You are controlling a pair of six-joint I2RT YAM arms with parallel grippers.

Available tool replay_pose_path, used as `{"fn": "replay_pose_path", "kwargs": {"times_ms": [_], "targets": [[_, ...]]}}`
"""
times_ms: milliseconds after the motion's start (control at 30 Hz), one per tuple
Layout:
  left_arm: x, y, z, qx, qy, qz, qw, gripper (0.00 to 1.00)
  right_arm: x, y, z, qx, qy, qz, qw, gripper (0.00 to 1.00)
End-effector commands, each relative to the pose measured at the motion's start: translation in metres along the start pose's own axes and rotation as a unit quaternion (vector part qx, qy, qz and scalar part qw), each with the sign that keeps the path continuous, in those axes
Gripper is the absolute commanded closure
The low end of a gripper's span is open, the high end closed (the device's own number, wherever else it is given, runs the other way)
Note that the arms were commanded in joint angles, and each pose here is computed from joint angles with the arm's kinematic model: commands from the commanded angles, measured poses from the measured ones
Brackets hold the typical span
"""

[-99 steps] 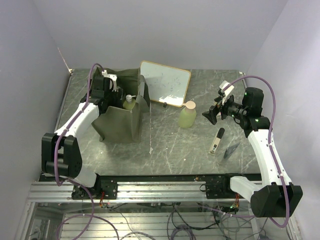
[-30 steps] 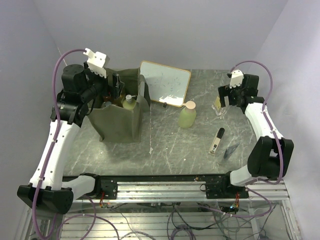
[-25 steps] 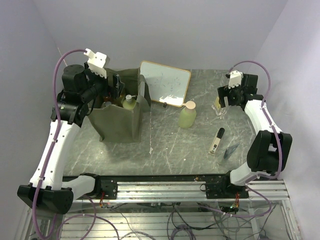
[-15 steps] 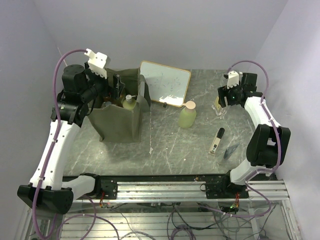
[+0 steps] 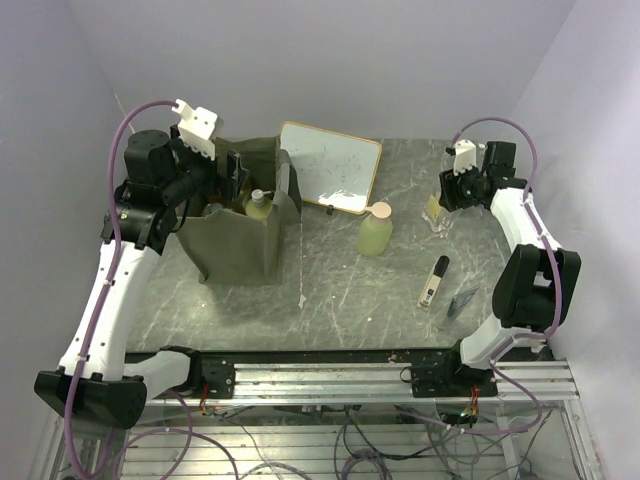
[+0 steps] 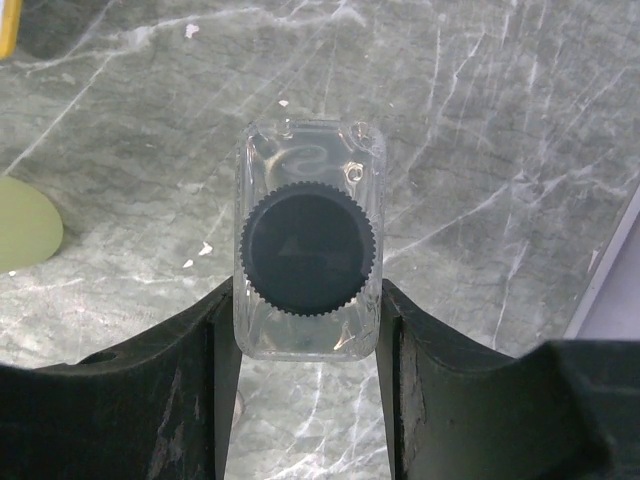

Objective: Place the personal care products into the canvas bag
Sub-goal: Pick up the care product from the center of the board.

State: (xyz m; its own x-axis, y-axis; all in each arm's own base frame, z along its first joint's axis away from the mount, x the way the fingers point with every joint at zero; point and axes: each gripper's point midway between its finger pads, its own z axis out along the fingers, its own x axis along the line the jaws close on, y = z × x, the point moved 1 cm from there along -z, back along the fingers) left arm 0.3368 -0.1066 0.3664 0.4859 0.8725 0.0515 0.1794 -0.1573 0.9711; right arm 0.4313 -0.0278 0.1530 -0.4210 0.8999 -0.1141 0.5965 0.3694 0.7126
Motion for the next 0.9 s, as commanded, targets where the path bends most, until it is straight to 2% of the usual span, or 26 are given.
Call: {"fn": "replay_pose_path", "kwargs": {"times_ms": [0, 67, 400, 667, 867], "targets": [[-0.002, 0.022, -0.016, -0.028, 0.000, 0.016, 0.999, 0.02, -0.003, 0.044, -0.030, -0.066, -0.001, -0.034, 0.997, 0.97], [-0.002, 0.021, -0.017, -0.027, 0.000, 0.016, 1.000, 0.02, 0.001, 0.053, -0.044, -0.082, -0.001, -0.042, 0.996, 1.00], [0.001, 0.022, -0.019, -0.029, 0.010, 0.026, 0.999, 0.02, 0.036, 0.099, -0.128, -0.165, 0.028, -0.083, 0.982, 1.00], [0.002, 0.033, -0.023, -0.036, 0.012, 0.042, 0.998, 0.02, 0.079, 0.147, -0.200, -0.263, 0.075, -0.106, 0.956, 1.00], [0.007, 0.039, -0.021, -0.028, 0.023, 0.036, 0.999, 0.03, 0.134, 0.178, -0.229, -0.303, 0.131, -0.140, 0.933, 1.00]]}}
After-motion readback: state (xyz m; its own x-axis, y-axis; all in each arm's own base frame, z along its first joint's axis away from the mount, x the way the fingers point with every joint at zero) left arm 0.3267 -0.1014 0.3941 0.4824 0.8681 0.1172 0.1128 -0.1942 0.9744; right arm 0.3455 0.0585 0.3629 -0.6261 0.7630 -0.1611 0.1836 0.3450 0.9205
